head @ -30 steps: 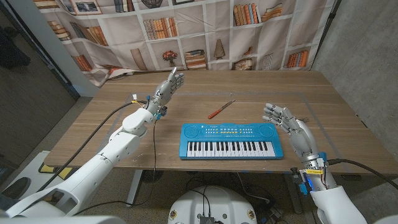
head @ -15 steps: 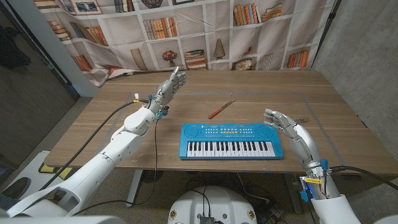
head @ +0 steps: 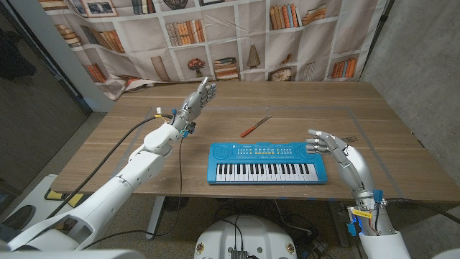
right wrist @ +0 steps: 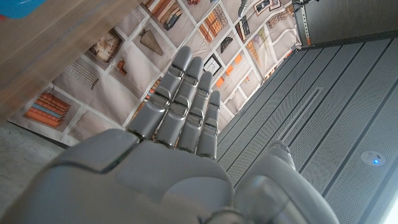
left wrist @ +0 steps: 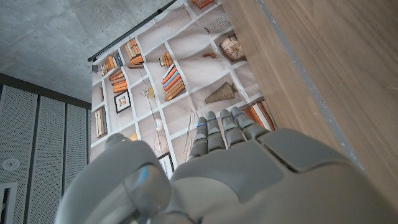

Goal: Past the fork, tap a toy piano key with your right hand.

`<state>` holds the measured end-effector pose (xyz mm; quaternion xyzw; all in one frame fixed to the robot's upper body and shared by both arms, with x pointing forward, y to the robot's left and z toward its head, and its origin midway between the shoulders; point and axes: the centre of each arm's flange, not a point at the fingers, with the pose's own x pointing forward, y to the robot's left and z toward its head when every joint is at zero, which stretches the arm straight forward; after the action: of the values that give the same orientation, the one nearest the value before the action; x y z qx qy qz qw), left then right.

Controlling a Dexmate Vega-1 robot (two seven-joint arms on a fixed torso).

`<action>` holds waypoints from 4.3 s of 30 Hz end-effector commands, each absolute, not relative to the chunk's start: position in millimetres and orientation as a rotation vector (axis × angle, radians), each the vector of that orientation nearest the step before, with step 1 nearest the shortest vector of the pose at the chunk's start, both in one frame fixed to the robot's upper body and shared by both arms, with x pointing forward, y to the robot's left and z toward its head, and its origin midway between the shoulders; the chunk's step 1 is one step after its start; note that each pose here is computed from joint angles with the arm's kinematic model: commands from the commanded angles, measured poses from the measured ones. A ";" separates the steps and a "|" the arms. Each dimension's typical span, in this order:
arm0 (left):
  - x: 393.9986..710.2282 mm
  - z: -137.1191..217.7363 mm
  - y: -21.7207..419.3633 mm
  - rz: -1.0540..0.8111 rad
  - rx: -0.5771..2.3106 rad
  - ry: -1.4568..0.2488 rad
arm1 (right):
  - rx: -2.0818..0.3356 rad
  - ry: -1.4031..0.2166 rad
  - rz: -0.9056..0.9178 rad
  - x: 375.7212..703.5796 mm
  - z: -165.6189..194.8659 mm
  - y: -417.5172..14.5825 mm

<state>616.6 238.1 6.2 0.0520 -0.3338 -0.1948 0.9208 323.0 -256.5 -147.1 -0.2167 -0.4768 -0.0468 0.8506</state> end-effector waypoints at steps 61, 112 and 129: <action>622.8 9.4 244.2 -0.376 0.094 -0.661 | -0.599 -0.804 -0.188 311.6 -150.5 -249.0; 622.6 20.3 248.2 -0.382 0.110 -0.698 | -1.219 -0.854 -0.485 317.4 -168.6 -224.6; 617.5 21.8 253.5 -0.376 0.111 -0.714 | -1.293 -0.784 -0.460 328.2 -186.3 -219.6</action>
<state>620.5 250.0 20.6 0.0548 -0.3427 -0.1849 0.9195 322.2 -220.7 -176.0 -0.5648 -0.3745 -0.2122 0.7041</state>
